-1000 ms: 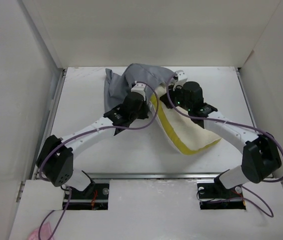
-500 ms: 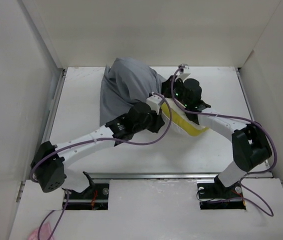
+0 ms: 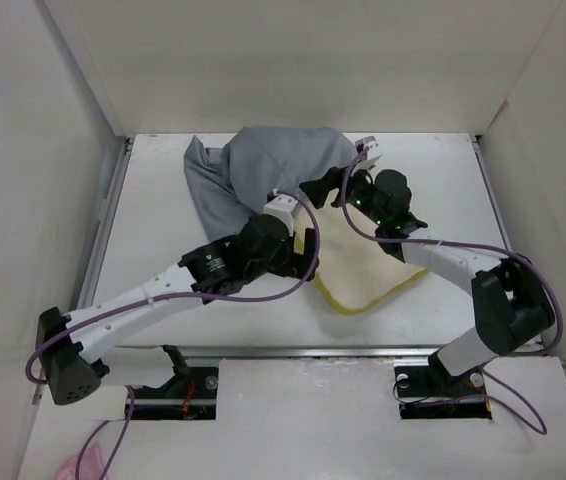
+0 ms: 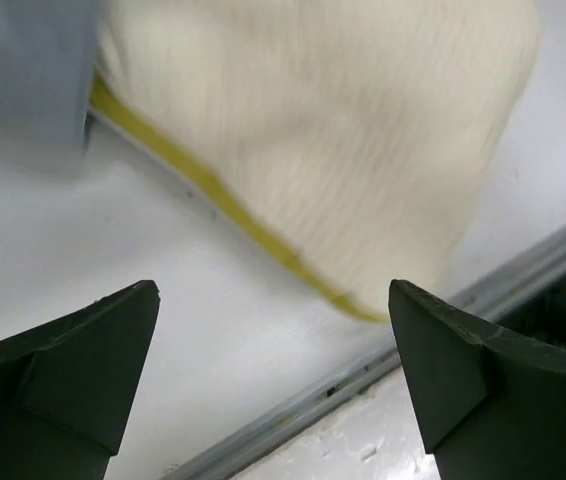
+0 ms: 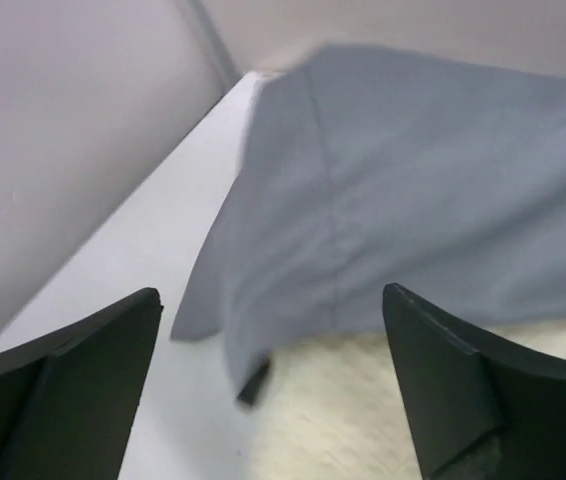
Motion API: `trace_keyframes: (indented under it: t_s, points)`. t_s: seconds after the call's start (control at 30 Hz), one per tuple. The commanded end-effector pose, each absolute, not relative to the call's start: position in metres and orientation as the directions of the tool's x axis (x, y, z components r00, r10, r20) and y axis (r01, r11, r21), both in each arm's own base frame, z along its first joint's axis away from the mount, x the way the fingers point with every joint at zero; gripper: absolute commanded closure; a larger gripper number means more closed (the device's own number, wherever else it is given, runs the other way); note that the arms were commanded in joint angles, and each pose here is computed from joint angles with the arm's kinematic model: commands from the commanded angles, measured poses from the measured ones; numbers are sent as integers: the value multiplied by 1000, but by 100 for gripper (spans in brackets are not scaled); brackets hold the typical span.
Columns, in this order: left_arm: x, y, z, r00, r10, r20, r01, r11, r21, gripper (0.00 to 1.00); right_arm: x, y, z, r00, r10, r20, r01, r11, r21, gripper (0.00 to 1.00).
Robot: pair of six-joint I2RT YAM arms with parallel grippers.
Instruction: Put the pillow into the pillowcase
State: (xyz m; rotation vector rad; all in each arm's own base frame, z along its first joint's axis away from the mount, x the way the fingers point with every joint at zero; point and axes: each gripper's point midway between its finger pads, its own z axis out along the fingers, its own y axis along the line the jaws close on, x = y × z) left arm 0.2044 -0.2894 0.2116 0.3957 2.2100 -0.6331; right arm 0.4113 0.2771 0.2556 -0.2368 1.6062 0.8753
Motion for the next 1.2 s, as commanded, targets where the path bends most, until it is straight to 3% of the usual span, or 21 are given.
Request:
trace_keyframes:
  t_s: [0.0, 0.13, 0.2, 0.4, 0.5, 0.67, 0.8, 0.93, 1.03, 1.13, 1.17]
  points:
    - [234, -259, 277, -530, -99, -842, 317, 898, -305, 0, 381, 286, 276, -162, 214, -963, -723, 639, 263, 0]
    - [279, -233, 315, -434, -223, -873, 177, 929, -325, 0, 377, 269, 277, -221, 116, -968, -661, 712, 236, 0]
    - [295, -232, 312, -435, -201, -878, 160, 942, -295, 0, 376, 249, 268, -269, 96, -958, -588, 771, 242, 0]
    - [356, -259, 242, -557, 39, -830, 181, 981, -75, 0, 384, 186, 219, -413, 129, -901, -315, 908, 274, 0]
    - [376, -281, 208, -602, 139, -787, 225, 974, 0, 0, 383, 171, 201, -459, 149, -876, -282, 910, 303, 0]
    - [395, -287, 170, -647, 211, -732, 227, 971, 79, 0, 368, 187, 170, -511, 34, -859, -407, 870, 277, 0]
    - [421, -261, 145, -688, 176, -704, 91, 983, 158, 3, 359, 215, 159, -478, -110, -871, -526, 831, 183, 0]
    - [436, -253, 147, -684, 142, -716, 30, 985, 168, 12, 351, 239, 144, -461, -211, -862, -552, 828, 92, 0]
    - [439, -256, 149, -672, 132, -729, 27, 988, 155, 12, 347, 255, 142, -447, -244, -861, -578, 813, 70, 0]
    - [449, -251, 149, -666, 131, -734, 25, 988, 154, 18, 348, 265, 139, -445, -248, -861, -601, 795, 81, 0]
    - [454, -248, 145, -671, 126, -731, 15, 988, 157, 26, 349, 266, 136, -445, -248, -861, -601, 795, 81, 0]
